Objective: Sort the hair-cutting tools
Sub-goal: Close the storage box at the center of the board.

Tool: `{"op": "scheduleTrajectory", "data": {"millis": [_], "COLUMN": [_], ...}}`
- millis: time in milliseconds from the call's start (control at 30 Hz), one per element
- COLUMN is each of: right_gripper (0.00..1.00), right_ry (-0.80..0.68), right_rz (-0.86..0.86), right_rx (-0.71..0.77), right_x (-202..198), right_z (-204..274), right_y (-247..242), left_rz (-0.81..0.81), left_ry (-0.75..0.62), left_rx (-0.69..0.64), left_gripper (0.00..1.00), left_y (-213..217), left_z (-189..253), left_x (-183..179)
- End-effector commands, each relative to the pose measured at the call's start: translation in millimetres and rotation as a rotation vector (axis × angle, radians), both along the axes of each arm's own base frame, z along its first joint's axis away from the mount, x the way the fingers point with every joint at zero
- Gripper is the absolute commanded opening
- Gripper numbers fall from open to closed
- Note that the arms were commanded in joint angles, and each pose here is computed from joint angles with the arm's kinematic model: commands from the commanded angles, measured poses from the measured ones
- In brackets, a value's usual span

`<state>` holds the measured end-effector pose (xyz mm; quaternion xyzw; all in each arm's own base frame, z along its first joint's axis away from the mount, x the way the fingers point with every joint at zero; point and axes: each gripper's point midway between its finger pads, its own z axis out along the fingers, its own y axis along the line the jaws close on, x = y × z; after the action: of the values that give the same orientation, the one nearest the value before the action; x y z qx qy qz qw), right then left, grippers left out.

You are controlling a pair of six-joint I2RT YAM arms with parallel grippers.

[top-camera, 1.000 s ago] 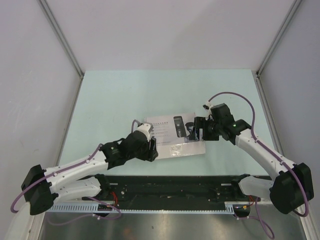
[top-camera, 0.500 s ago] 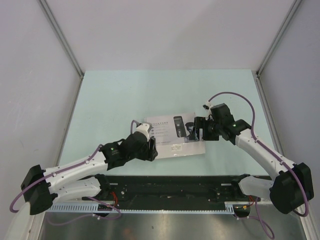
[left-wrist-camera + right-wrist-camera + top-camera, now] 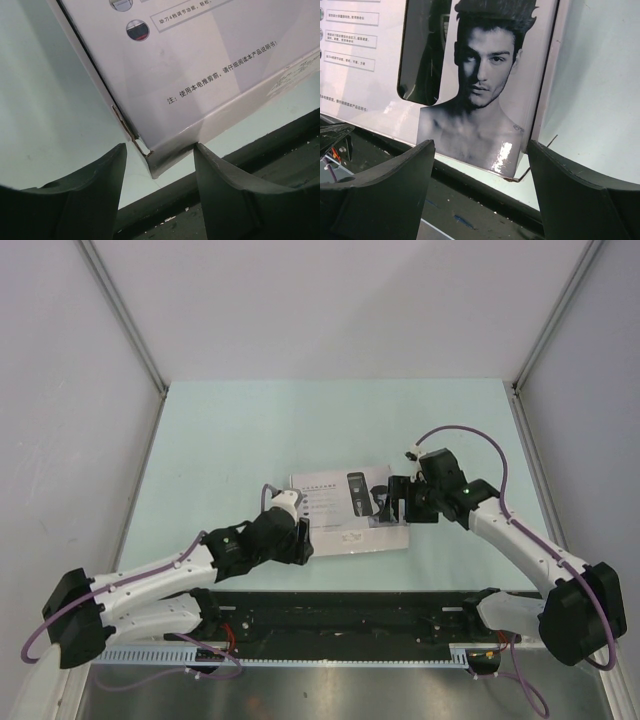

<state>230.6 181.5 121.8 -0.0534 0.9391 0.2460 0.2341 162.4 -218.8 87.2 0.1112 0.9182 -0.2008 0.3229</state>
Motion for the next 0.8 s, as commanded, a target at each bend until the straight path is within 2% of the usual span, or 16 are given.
{"op": "scheduleTrajectory", "data": {"millis": [0, 133, 367, 433, 533, 667, 767], "right_gripper": [0.80, 0.82, 0.95, 0.96, 0.96, 0.94, 0.92], "right_ry": [-0.021, -0.090, -0.293, -0.296, -0.320, -0.444, -0.439], "right_rz": [-0.022, -0.034, -0.082, -0.074, -0.029, 0.024, 0.030], "right_rx": [-0.034, -0.015, -0.030, -0.039, -0.059, -0.016, -0.022], "right_x": [3.3, 10.3, 19.2, 18.8, 18.3, 23.5, 20.1], "right_z": [-2.1, 11.8, 50.4, 48.8, 46.7, 68.4, 65.7], "right_y": [-5.9, -5.4, -13.6, -13.3, -3.0, 23.4, 29.0], "left_rz": [0.031, 0.014, 0.008, -0.002, -0.011, -0.004, 0.013], "left_ry": [-0.011, -0.036, -0.068, -0.075, -0.090, -0.113, -0.121], "left_rx": [0.013, 0.003, -0.022, -0.036, -0.049, -0.070, -0.093], "left_gripper": [0.62, 0.61, 0.64, 0.65, 0.67, 0.67, 0.68], "left_y": [2.2, -0.5, 1.8, -0.4, -1.0, 0.1, 2.4], "left_z": [-3.8, 3.9, 9.1, 11.1, 15.8, 22.1, 25.8], "left_x": [3.3, 4.0, 2.8, 2.6, 2.8, 4.3, 3.9]}}
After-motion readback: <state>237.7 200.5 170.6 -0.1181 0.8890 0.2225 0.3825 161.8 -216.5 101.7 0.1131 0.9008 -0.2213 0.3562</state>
